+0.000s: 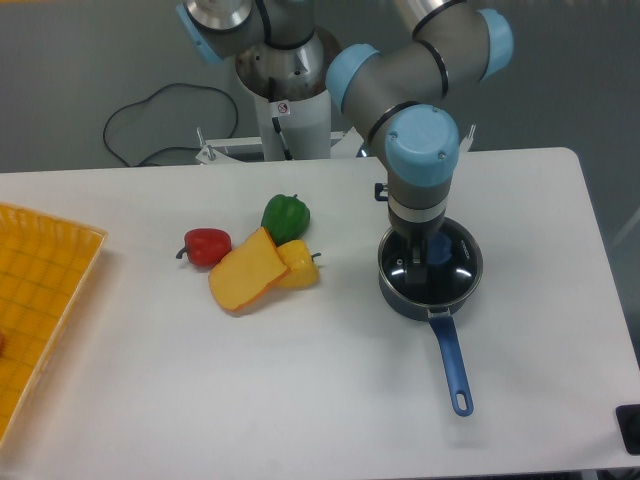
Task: Open the lid
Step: 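Lower the gripper onto the blue lid knob and close on it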
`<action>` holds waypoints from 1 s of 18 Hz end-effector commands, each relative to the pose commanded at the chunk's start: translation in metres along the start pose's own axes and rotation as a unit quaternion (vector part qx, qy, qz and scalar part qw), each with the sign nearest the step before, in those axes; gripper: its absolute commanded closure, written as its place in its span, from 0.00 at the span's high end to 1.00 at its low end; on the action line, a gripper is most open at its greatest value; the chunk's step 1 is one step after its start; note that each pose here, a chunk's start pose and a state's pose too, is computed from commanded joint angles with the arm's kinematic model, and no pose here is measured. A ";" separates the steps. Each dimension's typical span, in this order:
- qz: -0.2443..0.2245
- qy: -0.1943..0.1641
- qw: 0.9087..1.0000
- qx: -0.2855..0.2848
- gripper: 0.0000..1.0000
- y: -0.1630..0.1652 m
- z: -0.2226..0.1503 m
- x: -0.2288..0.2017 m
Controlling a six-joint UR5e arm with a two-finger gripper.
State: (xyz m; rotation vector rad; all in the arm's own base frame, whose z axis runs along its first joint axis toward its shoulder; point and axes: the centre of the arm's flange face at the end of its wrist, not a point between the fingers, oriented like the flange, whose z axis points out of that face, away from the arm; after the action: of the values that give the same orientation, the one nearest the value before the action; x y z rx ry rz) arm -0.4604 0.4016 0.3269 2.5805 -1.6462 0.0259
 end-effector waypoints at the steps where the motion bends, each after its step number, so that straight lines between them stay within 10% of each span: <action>1: -0.001 -0.003 1.000 0.000 1.00 0.003 0.003 -0.001; 18: 0.023 -0.008 1.000 0.014 1.00 0.034 0.022 0.016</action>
State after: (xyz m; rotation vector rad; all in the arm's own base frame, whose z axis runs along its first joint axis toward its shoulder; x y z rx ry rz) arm -0.4846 0.3711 0.3081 2.5690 -1.7228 0.0304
